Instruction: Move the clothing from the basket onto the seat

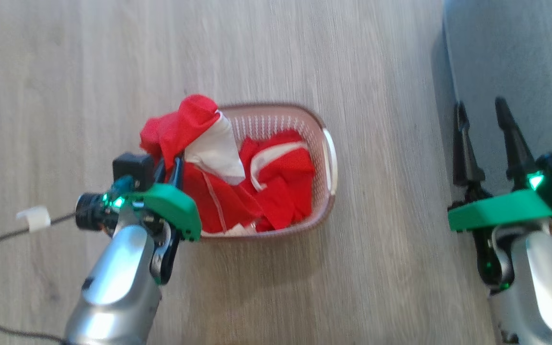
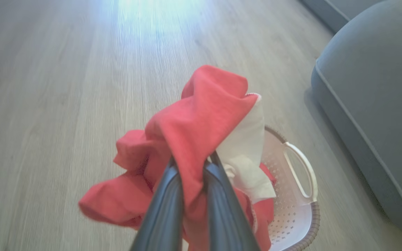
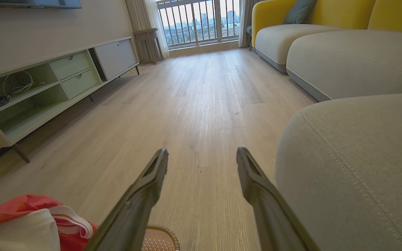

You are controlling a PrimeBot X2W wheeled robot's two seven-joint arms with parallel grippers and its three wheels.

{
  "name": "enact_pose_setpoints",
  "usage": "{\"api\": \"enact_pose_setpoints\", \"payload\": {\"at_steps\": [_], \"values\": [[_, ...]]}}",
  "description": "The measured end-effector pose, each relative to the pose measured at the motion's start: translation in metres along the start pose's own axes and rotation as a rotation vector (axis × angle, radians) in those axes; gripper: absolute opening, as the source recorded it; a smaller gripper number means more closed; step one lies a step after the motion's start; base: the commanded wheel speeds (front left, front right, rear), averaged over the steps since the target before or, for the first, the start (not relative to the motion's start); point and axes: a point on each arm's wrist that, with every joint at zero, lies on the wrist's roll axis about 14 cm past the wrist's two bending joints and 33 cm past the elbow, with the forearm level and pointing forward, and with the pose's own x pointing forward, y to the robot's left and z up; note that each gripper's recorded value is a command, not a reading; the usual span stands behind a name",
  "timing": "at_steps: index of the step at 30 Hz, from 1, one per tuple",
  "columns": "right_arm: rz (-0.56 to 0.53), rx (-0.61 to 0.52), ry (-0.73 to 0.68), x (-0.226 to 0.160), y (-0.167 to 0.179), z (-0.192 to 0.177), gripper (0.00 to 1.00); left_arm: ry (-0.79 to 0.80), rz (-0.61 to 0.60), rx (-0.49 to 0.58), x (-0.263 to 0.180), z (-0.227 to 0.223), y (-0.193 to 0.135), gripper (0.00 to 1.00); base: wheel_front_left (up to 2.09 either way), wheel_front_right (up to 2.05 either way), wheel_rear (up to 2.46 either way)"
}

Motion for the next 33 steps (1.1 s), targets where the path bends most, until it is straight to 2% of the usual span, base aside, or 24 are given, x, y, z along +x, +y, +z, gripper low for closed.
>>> {"api": "enact_pose_setpoints", "payload": {"at_steps": [4, 8, 19, 33], "values": [[0.02, -0.011, -0.019, -0.017, 0.007, 0.014, 1.0, -0.123, 0.024, -0.015, -0.032, 0.037, 0.004, 0.0, 0.0, 0.0, 0.0], [0.031, -0.022, -0.029, -0.03, 0.009, 0.022, 1.0, -0.19, 0.041, -0.018, -0.058, 0.054, 0.008, 0.0, 0.0, 0.0, 0.0], [0.073, -0.059, -0.039, -0.075, 0.019, 0.035, 1.0, -0.315, 0.112, -0.007, -0.132, 0.076, 0.024, 0.0, 0.0, 0.0, 0.0], [0.076, -0.062, -0.038, -0.082, 0.019, 0.036, 1.0, -0.349, 0.132, 0.005, -0.144, 0.087, 0.029, 0.0, 0.0, 0.0, 0.0]]}}
